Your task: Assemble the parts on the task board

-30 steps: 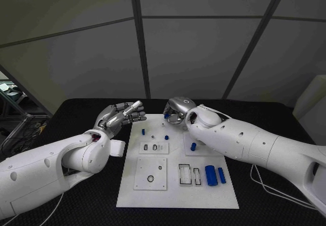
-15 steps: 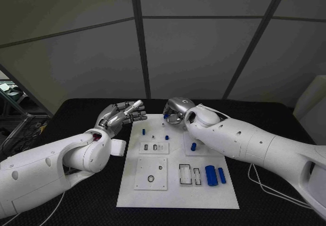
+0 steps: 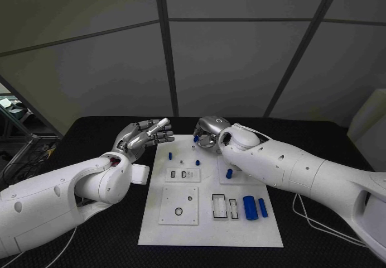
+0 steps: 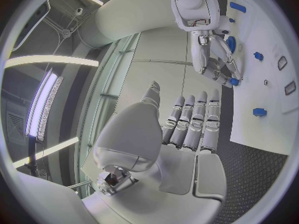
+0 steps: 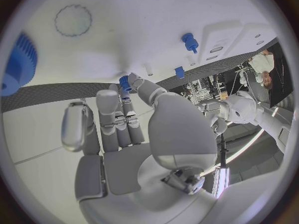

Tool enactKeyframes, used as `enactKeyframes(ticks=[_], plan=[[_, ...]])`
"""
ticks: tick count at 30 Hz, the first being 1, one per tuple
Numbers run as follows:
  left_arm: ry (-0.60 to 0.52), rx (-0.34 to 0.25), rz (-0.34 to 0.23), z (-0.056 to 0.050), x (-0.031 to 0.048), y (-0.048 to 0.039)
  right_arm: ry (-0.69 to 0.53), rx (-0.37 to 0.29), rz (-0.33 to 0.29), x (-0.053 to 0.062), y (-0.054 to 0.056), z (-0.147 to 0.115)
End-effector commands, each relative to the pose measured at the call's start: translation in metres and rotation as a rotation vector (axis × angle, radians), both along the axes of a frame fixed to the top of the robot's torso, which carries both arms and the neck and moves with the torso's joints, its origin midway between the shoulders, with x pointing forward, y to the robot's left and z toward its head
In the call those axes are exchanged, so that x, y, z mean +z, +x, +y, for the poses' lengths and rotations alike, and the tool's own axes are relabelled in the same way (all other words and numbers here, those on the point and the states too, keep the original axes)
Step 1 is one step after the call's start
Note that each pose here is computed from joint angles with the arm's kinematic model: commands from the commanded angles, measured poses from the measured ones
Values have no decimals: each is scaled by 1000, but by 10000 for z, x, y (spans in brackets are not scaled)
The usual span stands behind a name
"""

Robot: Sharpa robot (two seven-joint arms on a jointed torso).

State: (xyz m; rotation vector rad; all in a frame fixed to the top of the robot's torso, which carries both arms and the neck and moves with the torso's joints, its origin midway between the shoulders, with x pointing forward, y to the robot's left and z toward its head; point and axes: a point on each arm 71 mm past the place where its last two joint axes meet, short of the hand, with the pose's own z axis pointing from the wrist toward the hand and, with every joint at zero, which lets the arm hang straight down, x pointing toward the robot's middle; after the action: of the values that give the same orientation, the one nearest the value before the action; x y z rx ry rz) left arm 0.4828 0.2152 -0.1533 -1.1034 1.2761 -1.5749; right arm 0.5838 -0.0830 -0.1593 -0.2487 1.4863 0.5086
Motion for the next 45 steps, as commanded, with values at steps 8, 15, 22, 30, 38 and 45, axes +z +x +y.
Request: enactKeyframes(ticks=[8,15,22,30,38,45], plan=[[4,-7,-13,18,26,0,61,28,-56,96,-79,-51],[7,0,-13,56,29,-6,111,7,-60,173,-174,-349],[10,3,-11,86,30,-11,178,-66,8,332,-208,-785],[12,5,-9,98,26,-8,192,-187,168,349,-206,-1294],[11,3,-7,85,17,6,163,-230,247,283,-158,-1408],[10,3,-6,78,11,17,142,-226,289,227,-111,-1335]])
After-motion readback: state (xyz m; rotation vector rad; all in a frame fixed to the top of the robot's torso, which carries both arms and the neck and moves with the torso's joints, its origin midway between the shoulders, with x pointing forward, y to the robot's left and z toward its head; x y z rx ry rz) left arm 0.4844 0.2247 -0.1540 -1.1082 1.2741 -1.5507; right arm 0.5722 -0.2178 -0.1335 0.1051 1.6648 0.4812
